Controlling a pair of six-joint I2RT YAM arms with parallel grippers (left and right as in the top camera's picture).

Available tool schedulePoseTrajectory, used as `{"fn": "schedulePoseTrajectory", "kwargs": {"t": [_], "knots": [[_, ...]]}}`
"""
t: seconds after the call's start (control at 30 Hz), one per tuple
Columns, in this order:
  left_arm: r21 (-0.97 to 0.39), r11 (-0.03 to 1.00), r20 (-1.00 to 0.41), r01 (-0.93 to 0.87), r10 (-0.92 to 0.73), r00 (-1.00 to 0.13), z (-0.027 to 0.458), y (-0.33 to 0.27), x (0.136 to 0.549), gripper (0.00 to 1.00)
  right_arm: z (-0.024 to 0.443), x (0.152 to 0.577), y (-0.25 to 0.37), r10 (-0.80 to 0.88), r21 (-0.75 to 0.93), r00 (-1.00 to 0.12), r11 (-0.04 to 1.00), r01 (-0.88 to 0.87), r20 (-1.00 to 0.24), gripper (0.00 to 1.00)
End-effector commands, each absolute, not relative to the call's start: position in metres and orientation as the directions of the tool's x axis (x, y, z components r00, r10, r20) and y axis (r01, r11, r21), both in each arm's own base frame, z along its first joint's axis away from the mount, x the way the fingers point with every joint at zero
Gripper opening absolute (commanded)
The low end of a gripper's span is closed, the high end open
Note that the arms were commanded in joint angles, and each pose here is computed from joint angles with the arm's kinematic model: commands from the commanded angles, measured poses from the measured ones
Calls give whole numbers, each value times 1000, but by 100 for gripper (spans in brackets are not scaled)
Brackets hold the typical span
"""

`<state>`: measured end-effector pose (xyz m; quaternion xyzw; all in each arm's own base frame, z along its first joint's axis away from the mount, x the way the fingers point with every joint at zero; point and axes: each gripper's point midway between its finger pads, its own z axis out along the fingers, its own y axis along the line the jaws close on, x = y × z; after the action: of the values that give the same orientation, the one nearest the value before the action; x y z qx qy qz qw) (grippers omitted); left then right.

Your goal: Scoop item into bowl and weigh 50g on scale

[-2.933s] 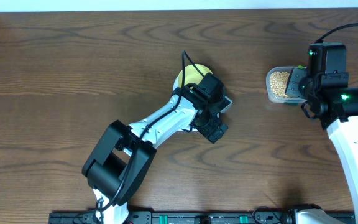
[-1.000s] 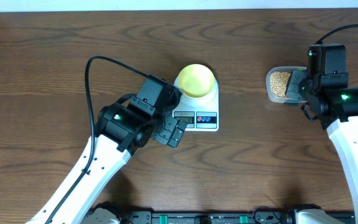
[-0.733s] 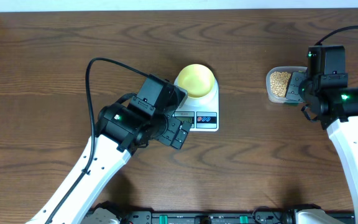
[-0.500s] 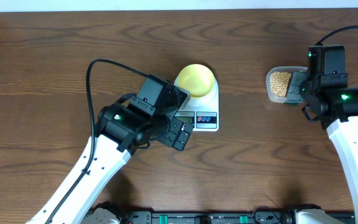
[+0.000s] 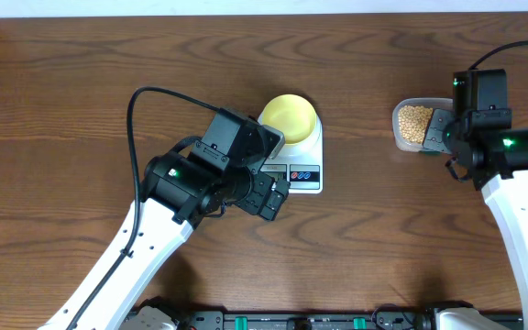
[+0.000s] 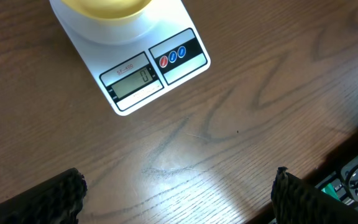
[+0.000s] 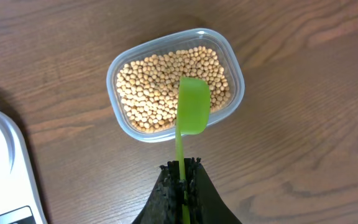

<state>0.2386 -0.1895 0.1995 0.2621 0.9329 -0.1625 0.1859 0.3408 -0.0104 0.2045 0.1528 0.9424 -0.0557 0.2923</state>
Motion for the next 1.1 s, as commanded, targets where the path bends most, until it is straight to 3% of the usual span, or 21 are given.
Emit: {"fn": "schedulePoseTrajectory", "kwargs": {"t": [0.0, 0.27, 1.07], "knots": [[-219, 811, -431, 543, 419, -799, 200, -190, 238, 98, 197, 344, -15, 298, -34, -778, 925, 379, -553, 1], [-219, 811, -431, 543, 419, -799, 200, -190, 238, 98, 170, 348, -20, 305, -96, -816, 912, 399, -492, 1], [-219, 811, -430, 543, 419, -799, 200, -190, 238, 98, 146, 379, -39, 280, -197, -802, 878, 436, -527, 1]]}}
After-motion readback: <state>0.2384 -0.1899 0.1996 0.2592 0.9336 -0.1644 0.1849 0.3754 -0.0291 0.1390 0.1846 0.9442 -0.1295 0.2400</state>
